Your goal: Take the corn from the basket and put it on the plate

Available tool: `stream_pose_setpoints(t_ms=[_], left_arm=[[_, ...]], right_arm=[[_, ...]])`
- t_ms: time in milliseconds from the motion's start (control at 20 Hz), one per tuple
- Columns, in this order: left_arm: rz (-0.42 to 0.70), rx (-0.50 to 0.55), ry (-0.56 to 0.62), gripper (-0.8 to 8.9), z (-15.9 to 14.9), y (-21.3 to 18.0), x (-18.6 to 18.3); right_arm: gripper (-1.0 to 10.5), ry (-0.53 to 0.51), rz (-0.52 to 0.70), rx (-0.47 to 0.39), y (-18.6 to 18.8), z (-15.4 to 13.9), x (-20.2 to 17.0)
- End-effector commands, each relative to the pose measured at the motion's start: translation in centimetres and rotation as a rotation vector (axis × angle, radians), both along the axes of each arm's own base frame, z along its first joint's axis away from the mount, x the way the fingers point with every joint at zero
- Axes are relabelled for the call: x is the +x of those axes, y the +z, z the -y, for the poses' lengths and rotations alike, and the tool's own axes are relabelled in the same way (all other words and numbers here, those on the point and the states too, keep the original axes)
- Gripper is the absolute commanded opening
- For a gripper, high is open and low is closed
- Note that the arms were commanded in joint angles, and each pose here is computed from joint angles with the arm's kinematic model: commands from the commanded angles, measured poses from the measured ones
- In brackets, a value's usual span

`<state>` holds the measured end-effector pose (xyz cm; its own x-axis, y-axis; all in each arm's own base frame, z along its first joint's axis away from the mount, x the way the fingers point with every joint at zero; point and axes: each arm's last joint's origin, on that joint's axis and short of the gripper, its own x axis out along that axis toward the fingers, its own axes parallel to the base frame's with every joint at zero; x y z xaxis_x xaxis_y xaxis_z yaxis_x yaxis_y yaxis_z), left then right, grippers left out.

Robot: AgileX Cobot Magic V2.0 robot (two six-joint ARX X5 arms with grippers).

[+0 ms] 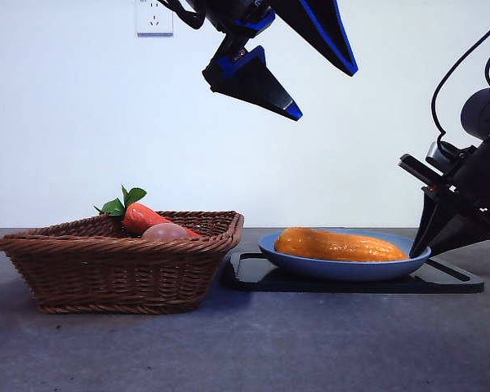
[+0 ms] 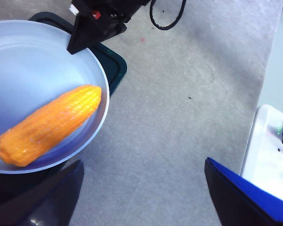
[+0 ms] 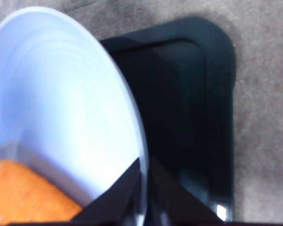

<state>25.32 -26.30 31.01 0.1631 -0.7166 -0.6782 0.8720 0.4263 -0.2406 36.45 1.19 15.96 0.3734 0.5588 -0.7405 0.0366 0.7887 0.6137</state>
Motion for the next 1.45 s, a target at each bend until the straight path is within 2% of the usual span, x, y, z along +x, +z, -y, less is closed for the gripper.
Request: stream_pose_setpoints(t_ms=[50, 150, 350, 600, 850, 1150, 1400, 1450], left_arm=[[0.02, -0.015, -0.01, 4.16, 0.4, 0.6, 0.1], [0.02, -0.015, -0.01, 4.16, 0.4, 0.6, 0.1], [0.012, -0.007, -0.01, 4.16, 0.4, 0.5, 0.0], [0.01, -0.004, -0.01, 4.16, 0.3, 0.5, 0.0], [0.006, -0.001, -0.009, 4.06, 0.3, 0.5, 0.0], [-0.018, 0.023, -0.01, 2.86, 0.2, 0.3, -0.2], [-0.046, 0.05, -0.01, 0.04, 0.0, 0.0, -0.4], [-0.05, 0.054, -0.01, 0.07, -0.1, 0.0, -0.4]], right_arm=[[1.4, 0.001, 0.006, 0.006, 0.1, -0.1, 0.6], [1.8, 0.002, 0.0, 0.006, 0.0, -0.1, 0.5], [1.8, -0.012, 0.021, 0.005, 1.8, 0.5, 0.0], [1.8, -0.001, 0.139, -0.112, 7.8, 1.4, -3.2], [1.8, 0.16, 0.22, -0.17, 13.8, 0.0, -9.6], [1.6, 0.364, 0.269, -0.185, 17.2, -3.2, -16.0], [0.0, 0.488, 0.274, -0.189, 17.5, -4.7, -17.6], [0.0, 0.508, 0.278, -0.19, 17.5, -4.9, -17.7]])
